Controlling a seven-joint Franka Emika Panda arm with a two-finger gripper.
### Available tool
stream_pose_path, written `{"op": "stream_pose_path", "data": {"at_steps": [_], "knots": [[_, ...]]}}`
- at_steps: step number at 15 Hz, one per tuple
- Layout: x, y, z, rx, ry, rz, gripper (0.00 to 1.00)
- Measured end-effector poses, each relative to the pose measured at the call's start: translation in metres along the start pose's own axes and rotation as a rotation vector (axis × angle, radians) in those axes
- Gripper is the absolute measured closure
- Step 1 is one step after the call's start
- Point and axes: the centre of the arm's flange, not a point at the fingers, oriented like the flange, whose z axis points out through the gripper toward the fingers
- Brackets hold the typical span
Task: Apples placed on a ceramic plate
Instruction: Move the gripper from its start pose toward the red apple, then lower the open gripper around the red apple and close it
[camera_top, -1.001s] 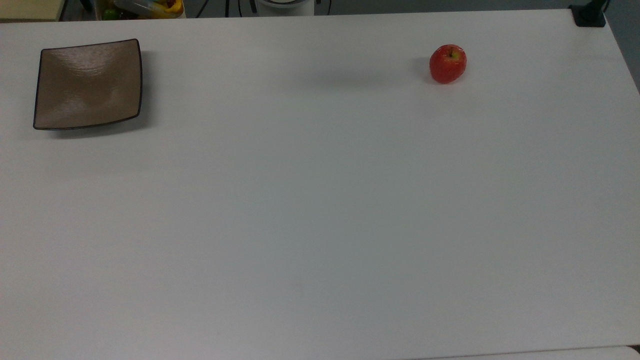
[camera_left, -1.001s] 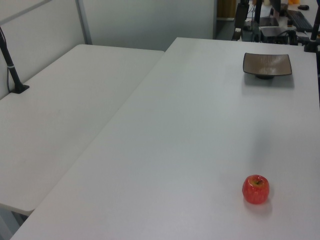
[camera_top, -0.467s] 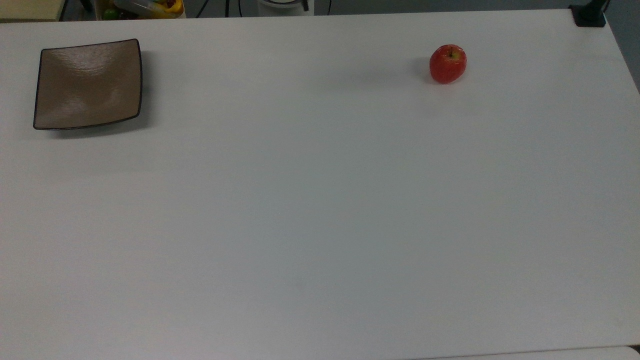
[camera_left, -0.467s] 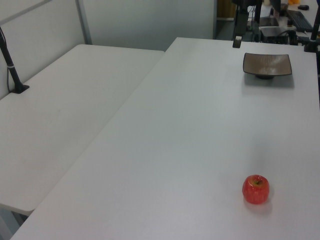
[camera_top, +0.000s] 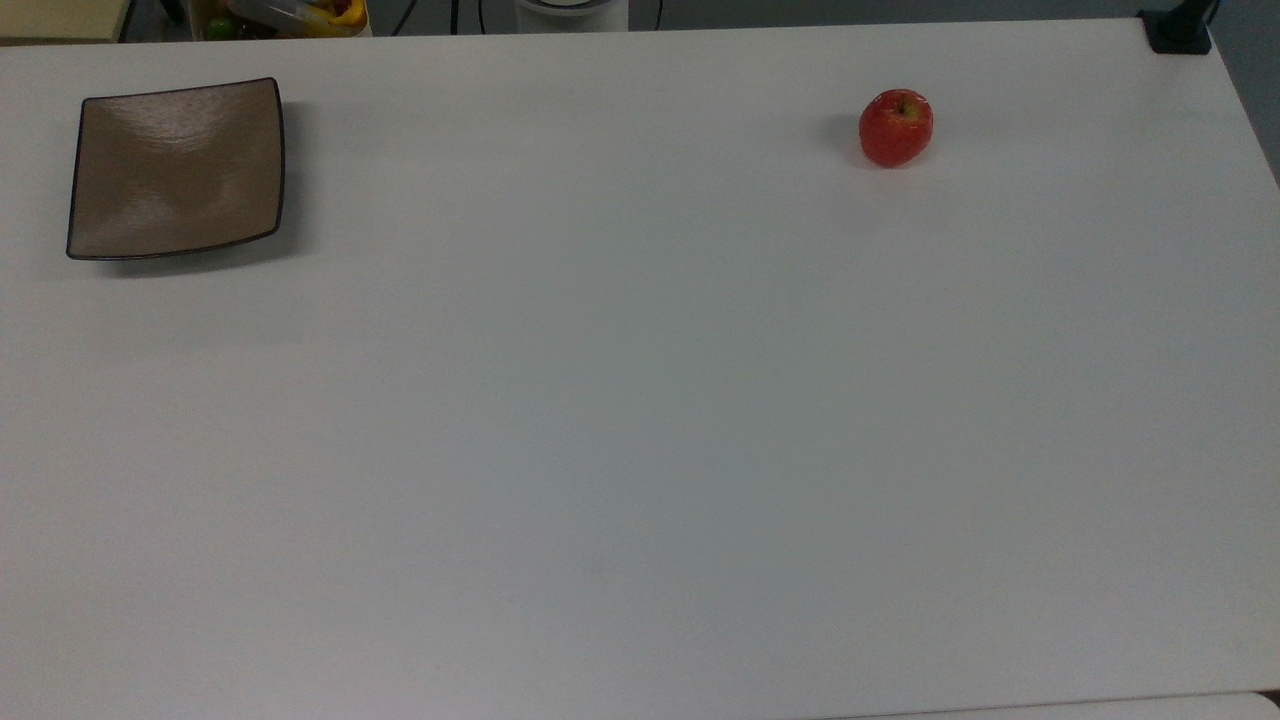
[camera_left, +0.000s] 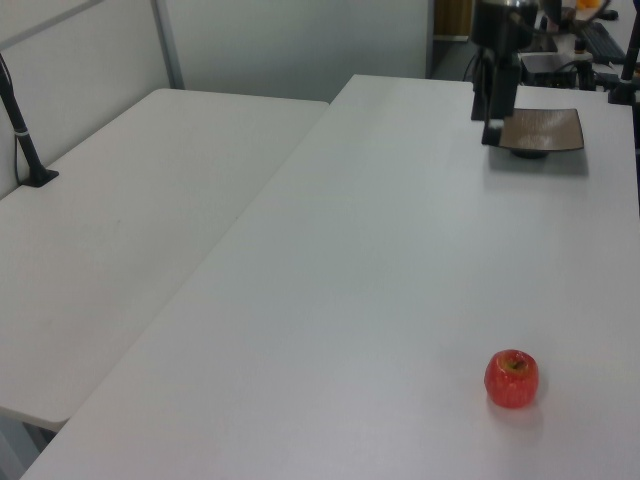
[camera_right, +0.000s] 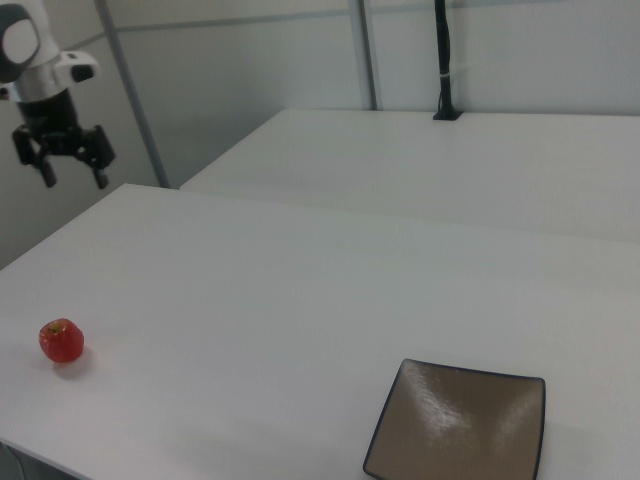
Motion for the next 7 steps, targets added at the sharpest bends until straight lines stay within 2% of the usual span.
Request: {"op": "stream_pose_path", "data": {"at_steps": [3, 7], "knots": [[-0.001, -0.046, 0.027, 0.003, -0.050, -0.031, 0.00], [-0.001, -0.079, 0.079, 0.002, -0.146, -0.074, 0.00]]}}
